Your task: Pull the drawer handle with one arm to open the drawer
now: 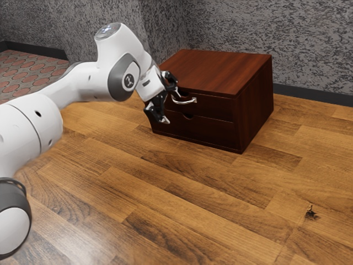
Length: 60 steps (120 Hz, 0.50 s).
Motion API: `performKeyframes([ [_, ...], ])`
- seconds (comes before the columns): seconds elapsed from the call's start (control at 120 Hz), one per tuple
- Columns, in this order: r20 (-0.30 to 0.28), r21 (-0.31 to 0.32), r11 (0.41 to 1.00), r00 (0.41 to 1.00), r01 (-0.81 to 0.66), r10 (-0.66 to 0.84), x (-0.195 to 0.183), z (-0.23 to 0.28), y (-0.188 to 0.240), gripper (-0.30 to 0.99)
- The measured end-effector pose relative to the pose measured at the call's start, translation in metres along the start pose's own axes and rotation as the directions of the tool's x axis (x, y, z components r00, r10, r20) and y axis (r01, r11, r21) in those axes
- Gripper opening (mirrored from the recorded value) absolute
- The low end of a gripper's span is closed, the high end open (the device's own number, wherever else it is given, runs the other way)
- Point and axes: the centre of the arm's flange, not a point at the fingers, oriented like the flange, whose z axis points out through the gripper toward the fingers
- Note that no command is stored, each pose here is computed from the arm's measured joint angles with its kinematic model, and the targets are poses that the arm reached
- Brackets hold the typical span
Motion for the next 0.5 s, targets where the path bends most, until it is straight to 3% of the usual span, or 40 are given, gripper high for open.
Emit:
performKeyframes([
  [0.158, -0.014, 0.001, 0.999, 0.999, -0.044, 0.044, 0.023, -0.008, 0.002, 0.66],
  [0.5, -0.006, -0.021, 0.998, 0.998, -0.055, 0.055, 0.014, -0.001, 0.007, 0.69],
])
